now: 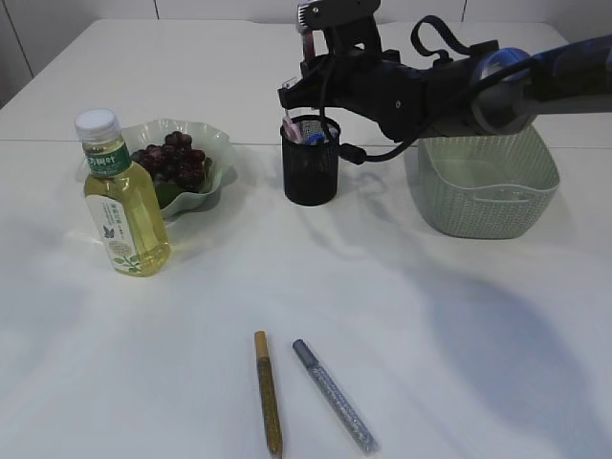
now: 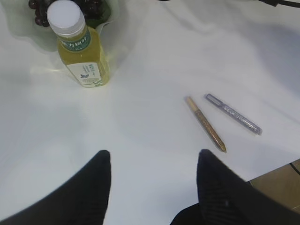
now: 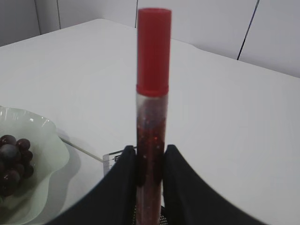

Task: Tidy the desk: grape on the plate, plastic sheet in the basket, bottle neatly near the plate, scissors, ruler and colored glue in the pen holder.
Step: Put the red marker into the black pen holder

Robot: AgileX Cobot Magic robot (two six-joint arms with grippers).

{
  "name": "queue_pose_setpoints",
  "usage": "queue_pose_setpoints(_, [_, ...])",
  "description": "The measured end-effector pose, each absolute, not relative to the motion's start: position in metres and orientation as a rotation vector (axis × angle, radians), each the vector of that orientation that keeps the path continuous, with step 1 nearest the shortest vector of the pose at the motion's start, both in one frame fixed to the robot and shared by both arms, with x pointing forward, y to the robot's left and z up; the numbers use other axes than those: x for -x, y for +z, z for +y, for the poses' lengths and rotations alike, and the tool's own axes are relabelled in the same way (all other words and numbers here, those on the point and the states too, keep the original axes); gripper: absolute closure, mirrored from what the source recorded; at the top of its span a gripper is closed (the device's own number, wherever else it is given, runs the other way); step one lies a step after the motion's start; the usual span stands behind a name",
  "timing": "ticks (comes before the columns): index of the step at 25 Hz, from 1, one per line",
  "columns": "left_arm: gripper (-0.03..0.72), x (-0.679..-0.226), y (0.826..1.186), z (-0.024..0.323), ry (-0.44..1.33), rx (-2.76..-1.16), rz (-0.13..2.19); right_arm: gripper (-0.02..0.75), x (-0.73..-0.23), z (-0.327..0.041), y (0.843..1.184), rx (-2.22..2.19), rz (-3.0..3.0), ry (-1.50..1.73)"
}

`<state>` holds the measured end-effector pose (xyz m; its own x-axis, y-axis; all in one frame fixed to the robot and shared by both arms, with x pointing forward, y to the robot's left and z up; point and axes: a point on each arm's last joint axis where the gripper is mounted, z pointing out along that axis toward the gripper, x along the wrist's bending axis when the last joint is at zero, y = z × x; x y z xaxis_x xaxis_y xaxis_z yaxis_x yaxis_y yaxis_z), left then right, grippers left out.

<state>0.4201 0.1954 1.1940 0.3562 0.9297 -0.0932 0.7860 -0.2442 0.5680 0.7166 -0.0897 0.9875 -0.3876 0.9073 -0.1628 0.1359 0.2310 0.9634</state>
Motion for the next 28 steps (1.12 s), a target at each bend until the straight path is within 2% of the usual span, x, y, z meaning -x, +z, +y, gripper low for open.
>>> queue_pose_setpoints(8, [0.259, -0.42, 1.194, 0.195, 0.357, -2.094, 1.486, 0.568, -0.716, -0.089, 0.985, -0.992, 1.742, 1.221])
queue_pose_setpoints(15, [0.259, -0.42, 1.194, 0.195, 0.357, -2.094, 1.486, 0.421, -0.714, -0.088, 0.981, -1.046, 1.771, 1.224])
queue_pose_setpoints(22, [0.259, -0.42, 1.194, 0.195, 0.357, -2.094, 1.486, 0.391, -0.709, -0.088, 0.972, -1.12, 1.905, 1.157])
queue_pose_setpoints(28, [0.259, -0.421, 1.194, 0.197, 0.377, -2.097, 1.488, 0.391, -0.694, -0.092, 1.014, -1.122, 1.947, 1.157])
